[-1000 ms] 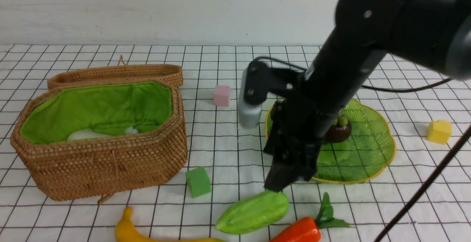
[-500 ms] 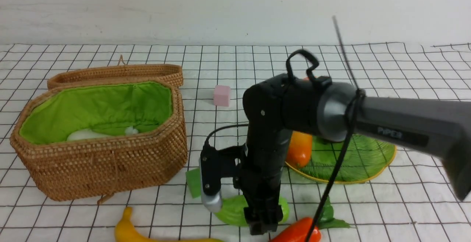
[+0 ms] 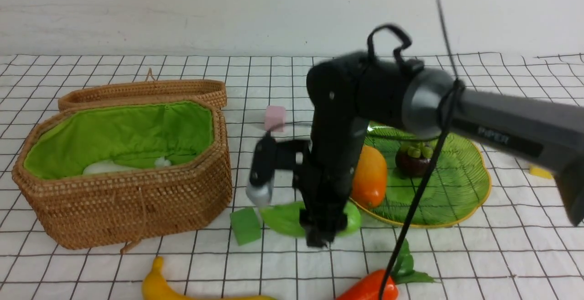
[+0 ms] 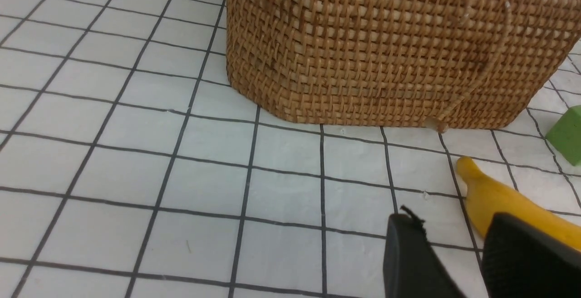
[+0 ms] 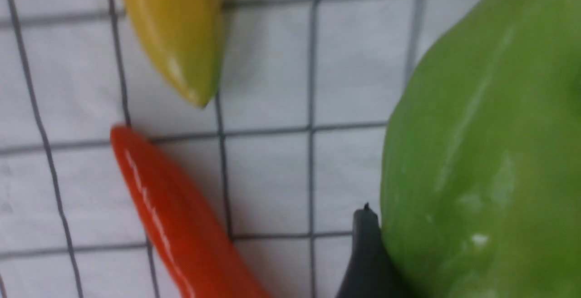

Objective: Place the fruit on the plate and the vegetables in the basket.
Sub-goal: Take a chayote with your right arm and place it on the basket on the left, then use the right arm to grab a carrot and put it into the left basket

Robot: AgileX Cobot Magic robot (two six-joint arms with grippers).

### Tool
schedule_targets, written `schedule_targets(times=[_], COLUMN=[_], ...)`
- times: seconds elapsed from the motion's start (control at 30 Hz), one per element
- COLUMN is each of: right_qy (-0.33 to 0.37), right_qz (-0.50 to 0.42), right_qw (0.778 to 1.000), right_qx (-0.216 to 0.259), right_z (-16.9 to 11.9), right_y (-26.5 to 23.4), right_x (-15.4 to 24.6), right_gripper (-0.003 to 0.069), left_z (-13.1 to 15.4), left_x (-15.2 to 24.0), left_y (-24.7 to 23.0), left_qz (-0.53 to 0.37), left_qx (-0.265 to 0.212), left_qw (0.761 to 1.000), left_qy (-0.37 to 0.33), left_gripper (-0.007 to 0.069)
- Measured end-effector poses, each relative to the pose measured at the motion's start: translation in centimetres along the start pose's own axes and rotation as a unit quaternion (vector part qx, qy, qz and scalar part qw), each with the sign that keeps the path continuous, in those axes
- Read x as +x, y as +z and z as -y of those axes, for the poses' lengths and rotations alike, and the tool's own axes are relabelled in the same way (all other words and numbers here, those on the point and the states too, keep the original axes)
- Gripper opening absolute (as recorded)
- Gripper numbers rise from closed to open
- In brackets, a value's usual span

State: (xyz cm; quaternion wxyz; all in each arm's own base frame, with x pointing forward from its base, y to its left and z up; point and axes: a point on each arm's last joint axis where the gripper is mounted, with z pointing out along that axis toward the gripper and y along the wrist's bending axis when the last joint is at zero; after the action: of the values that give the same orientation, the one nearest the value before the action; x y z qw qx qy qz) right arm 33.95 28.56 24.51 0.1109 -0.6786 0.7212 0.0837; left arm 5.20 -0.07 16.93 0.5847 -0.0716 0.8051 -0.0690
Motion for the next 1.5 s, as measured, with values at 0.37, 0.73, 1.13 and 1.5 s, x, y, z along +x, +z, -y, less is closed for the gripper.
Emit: schedule_targets(times=[0.37, 0.73, 1.13, 1.5], right_qy=[0.047, 0.139, 0.123, 0.017], right_qz=[0.457, 0.457, 0.428, 0.288], right_qw=[0.886, 0.871, 0.89, 0.955], right_qx=[0.069, 0.113, 0.1, 0.065], right_z=[1.2, 5.1, 4.3, -0.2], right_y=[-10.2, 0.9, -0.6, -12.2], right_x=[-9.5, -10.6, -10.4, -4.5], right_gripper=[0.0459, 0.0459, 0.0674, 0.0549], left_z=[0.0, 0.0, 0.0, 0.0], left_x=[0.0, 0.0, 0.0, 0.0], left_y=[0.0, 0.0, 0.0, 0.0], left_qz=[0.0, 0.0, 0.0, 0.0], left_qx=[0.0, 0.0, 0.0, 0.0], left_qw=[1.0, 1.0, 1.0, 1.0], left_qy=[0.0, 0.0, 0.0, 0.0], left_gripper=[0.0239, 0.0239, 0.0239, 0.0239])
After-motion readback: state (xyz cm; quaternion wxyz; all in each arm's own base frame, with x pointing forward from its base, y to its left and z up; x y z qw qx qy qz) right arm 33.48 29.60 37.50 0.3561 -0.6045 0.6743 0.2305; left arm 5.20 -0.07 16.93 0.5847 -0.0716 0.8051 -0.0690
